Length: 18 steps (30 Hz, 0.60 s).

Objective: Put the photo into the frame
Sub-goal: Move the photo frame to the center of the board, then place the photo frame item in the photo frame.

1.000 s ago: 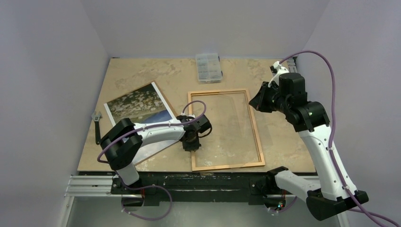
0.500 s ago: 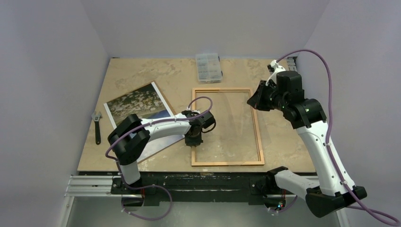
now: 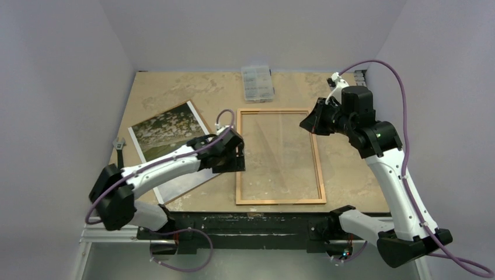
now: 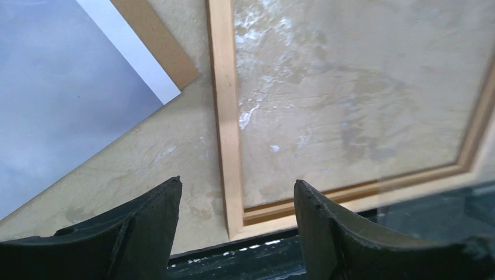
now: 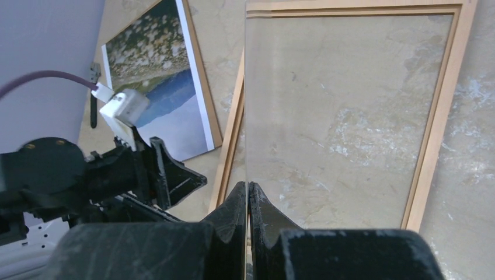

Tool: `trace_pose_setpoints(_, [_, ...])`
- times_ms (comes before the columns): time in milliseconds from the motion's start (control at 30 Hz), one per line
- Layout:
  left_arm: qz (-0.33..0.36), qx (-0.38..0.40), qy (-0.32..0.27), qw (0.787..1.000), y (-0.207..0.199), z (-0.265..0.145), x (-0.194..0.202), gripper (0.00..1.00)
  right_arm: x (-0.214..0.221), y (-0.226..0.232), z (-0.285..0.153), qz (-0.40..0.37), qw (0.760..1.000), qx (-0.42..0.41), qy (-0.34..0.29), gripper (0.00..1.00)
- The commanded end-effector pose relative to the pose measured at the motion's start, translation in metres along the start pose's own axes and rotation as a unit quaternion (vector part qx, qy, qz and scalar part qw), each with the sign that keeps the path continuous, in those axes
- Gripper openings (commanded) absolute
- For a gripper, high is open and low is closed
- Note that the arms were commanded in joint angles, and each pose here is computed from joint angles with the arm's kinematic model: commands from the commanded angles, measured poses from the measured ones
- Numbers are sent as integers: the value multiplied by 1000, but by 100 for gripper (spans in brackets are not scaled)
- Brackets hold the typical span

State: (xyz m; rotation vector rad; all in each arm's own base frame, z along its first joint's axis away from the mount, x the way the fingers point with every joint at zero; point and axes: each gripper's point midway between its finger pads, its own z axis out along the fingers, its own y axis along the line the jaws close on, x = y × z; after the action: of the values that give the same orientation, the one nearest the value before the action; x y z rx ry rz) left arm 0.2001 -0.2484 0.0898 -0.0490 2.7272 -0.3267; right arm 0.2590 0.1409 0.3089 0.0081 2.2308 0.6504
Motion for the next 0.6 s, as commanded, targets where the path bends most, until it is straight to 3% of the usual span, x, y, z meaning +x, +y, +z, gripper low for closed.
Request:
trace_pose_setpoints(0, [-26,116,-35,992,-15,-23,-19,67,-16,24,1,3,998,-62,-28,0])
trace_pose_setpoints(200, [-69,135,-43,988,8,-20,-15,58,-14,25,12,43,995,-78,-40,0])
trace_pose_setpoints(400, [-81,67,-23,994,29,2,-8,51,-11,18,24,85,992,-80,-53,0])
trace_pose_setpoints(567, [-87,57,-8,995,28,20,-4,47,-5,12,37,119,987,-88,-61,0])
